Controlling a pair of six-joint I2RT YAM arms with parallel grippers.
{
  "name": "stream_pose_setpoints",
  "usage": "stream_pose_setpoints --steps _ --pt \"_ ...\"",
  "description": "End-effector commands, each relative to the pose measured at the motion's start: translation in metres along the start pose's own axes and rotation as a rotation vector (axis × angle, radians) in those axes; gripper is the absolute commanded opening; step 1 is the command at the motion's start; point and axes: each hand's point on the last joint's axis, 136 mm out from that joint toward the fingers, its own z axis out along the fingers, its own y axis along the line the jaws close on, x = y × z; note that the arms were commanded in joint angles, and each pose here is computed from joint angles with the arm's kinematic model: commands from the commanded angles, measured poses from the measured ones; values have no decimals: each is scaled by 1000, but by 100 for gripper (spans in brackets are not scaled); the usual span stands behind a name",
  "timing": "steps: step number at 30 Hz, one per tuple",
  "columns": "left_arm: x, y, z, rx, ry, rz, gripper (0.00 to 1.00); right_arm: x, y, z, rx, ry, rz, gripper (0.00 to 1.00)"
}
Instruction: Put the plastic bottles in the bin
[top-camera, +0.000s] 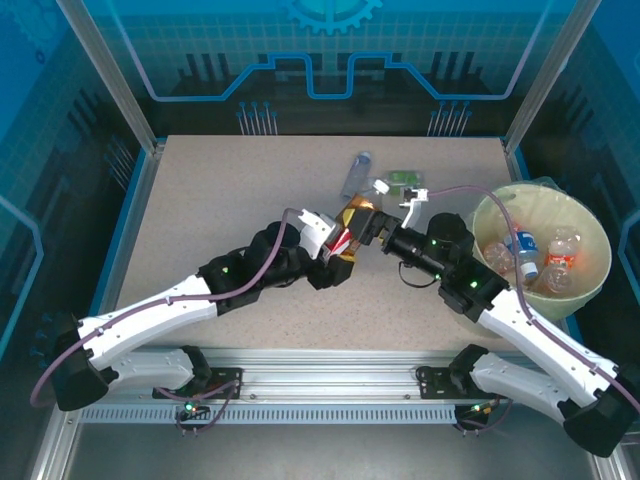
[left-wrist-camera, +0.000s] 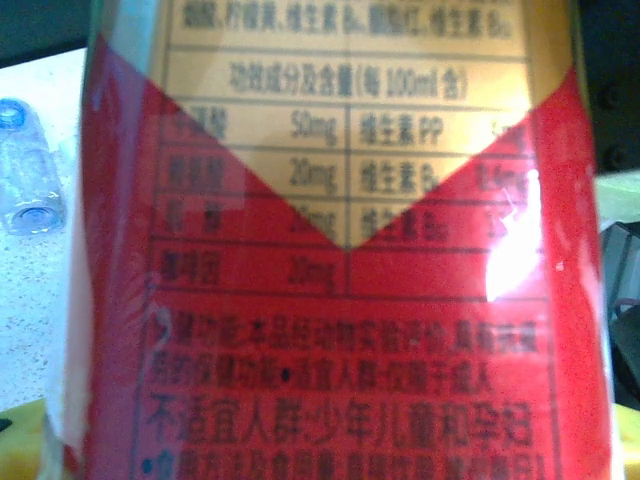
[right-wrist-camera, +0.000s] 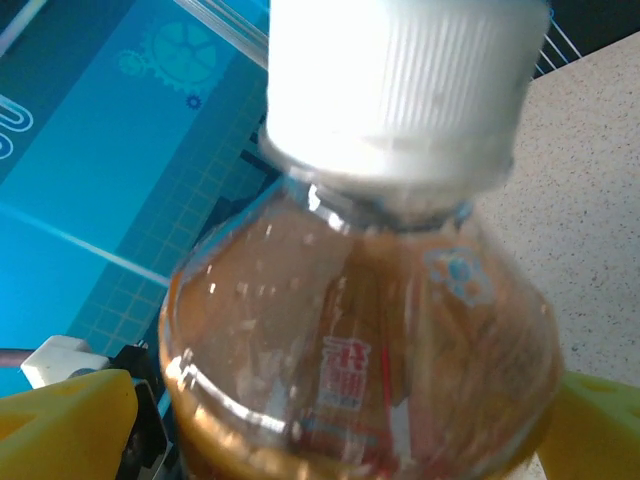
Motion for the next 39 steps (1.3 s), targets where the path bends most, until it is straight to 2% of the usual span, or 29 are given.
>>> stream_pose_setpoints --steps 1,8,14,15,16,19,20,21,24,27,35,39 --pt "-6 -7 -5 10 -52 40 42 -7 -10 -1 42 -88 47 97" --pt "-1 -23 -6 81 -71 81 43 4 -16 16 50 -35 57 77" --pt "0 -16 -3 40 -56 71 48 11 -18 16 61 4 17 62" --pt "0 -14 -2 26 -54 65 51 10 -19 13 68 -1 10 60" --pt "0 -11 -1 10 -55 56 57 8 -20 10 75 -10 -4 58" --pt "-4 -2 -3 -40 -81 25 86 -7 -20 -7 131 -48 -78 54" --pt "-6 3 -5 -72 -99 16 96 -16 -19 -16 157 -69 -117 53" --pt "-8 10 -7 -111 -119 8 99 -23 -21 -25 193 -86 -154 53" --pt "-9 36 -11 -257 -146 -27 99 -64 -8 -73 296 -213 -283 52" --pt "-6 52 -11 -356 -126 -59 99 -94 4 -129 364 -365 -384 50" --pt "4 54 1 -373 -61 -53 99 -146 2 -284 714 -723 -517 46" --pt "6 53 3 -366 -55 -53 99 -155 -1 -322 863 -798 -563 45"
